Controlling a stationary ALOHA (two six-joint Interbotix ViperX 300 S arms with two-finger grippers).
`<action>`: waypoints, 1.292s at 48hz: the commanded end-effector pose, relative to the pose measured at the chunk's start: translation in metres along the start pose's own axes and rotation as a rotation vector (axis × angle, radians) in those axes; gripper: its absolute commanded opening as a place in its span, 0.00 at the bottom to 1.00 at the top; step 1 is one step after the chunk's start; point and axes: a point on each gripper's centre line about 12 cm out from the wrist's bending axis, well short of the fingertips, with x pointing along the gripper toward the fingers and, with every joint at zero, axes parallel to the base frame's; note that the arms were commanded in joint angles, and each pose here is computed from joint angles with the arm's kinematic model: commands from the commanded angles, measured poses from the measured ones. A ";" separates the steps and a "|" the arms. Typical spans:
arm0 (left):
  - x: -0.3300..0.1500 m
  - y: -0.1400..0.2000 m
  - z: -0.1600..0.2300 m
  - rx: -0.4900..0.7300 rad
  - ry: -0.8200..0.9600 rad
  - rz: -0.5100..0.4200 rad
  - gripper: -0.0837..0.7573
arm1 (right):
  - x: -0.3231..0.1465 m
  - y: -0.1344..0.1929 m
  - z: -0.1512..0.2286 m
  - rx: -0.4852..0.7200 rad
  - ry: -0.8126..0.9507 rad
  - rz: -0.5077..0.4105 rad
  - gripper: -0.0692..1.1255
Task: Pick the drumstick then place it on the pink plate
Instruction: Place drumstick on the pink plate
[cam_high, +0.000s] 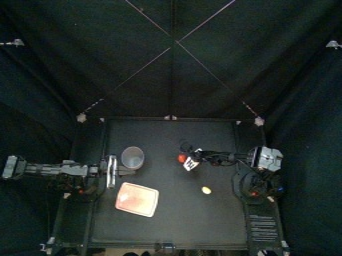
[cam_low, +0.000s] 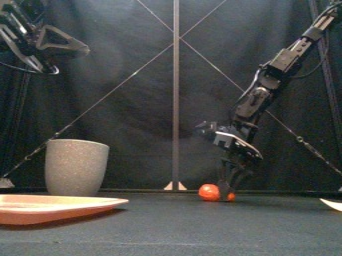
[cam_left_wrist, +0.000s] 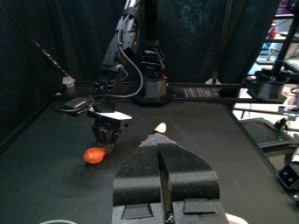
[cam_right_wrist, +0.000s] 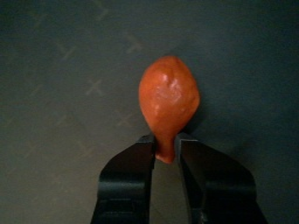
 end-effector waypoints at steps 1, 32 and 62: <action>0.002 0.000 0.006 -0.003 -0.018 -0.001 0.23 | -0.024 0.026 0.021 -0.055 -0.092 0.056 0.49; 0.001 0.004 0.004 -0.004 -0.015 0.019 0.23 | -0.034 0.200 0.034 -0.347 -0.222 0.319 0.48; -0.001 0.006 -0.007 0.000 0.012 0.031 0.23 | 0.026 0.276 0.048 -0.406 -0.158 0.337 0.49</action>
